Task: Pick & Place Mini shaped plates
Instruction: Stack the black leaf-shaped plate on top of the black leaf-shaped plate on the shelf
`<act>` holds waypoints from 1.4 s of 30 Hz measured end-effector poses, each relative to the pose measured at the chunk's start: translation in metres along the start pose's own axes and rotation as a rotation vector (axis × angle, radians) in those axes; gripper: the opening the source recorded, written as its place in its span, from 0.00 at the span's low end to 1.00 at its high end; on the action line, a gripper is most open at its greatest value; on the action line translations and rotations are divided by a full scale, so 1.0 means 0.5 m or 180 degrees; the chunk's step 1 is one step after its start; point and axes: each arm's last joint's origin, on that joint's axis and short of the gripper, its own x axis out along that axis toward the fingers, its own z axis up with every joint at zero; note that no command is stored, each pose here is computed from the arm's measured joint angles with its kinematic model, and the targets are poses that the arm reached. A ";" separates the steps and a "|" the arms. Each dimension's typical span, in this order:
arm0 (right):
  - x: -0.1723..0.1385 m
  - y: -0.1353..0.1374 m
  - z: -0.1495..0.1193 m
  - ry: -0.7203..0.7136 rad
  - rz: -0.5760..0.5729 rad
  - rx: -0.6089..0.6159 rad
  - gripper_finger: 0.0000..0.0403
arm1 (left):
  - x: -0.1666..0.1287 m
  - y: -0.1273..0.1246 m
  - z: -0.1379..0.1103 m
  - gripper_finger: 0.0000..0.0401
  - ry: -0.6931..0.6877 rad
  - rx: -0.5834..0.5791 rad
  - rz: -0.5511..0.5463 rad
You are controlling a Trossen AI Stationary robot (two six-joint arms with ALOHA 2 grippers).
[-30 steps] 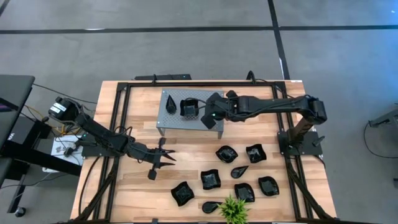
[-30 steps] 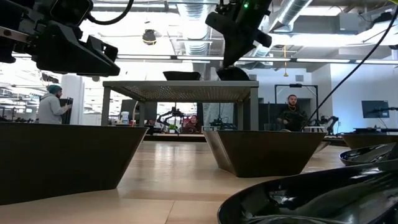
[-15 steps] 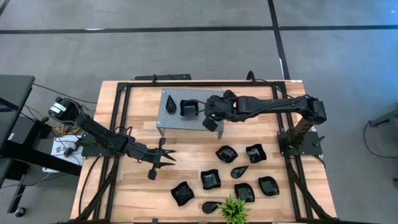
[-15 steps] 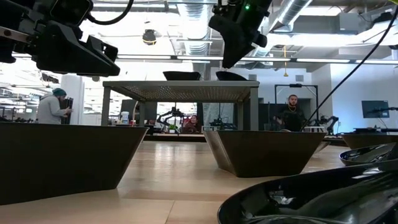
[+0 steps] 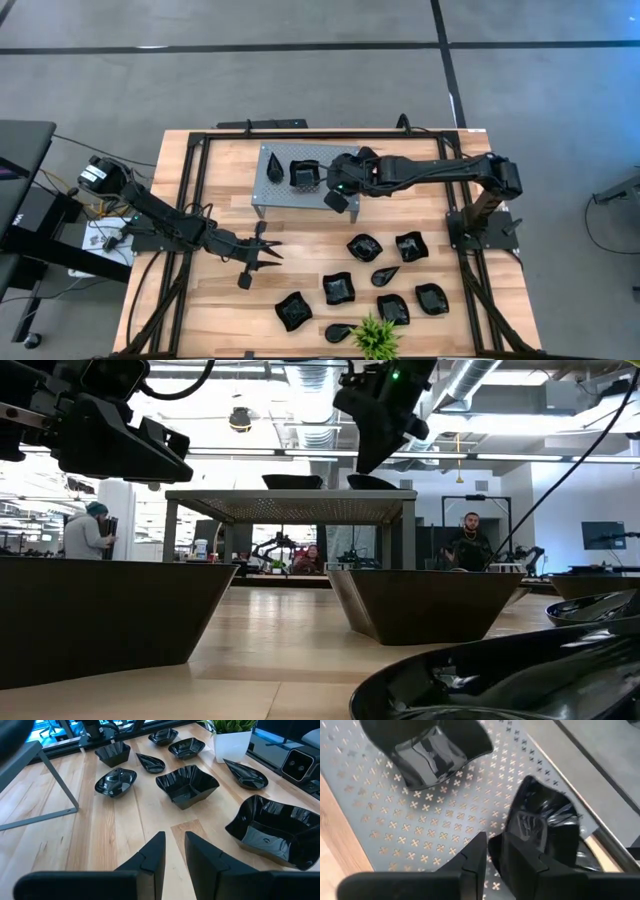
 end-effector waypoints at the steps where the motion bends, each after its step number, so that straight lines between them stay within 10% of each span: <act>1: 0.004 0.001 -0.001 0.0038 0.0031 -0.0007 0.16 | 0.000 0.000 0.000 0.19 0.0000 0.0000 0.0000; 30: -0.005 0.012 0.021 -0.0099 0.0180 -0.0345 0.01 | 0.000 0.000 0.000 0.19 0.0000 -0.0001 -0.0002; 42: -0.075 0.021 0.049 -0.0225 0.0281 -0.1847 0.00 | 0.000 0.000 0.000 0.19 0.0000 -0.0085 -0.0002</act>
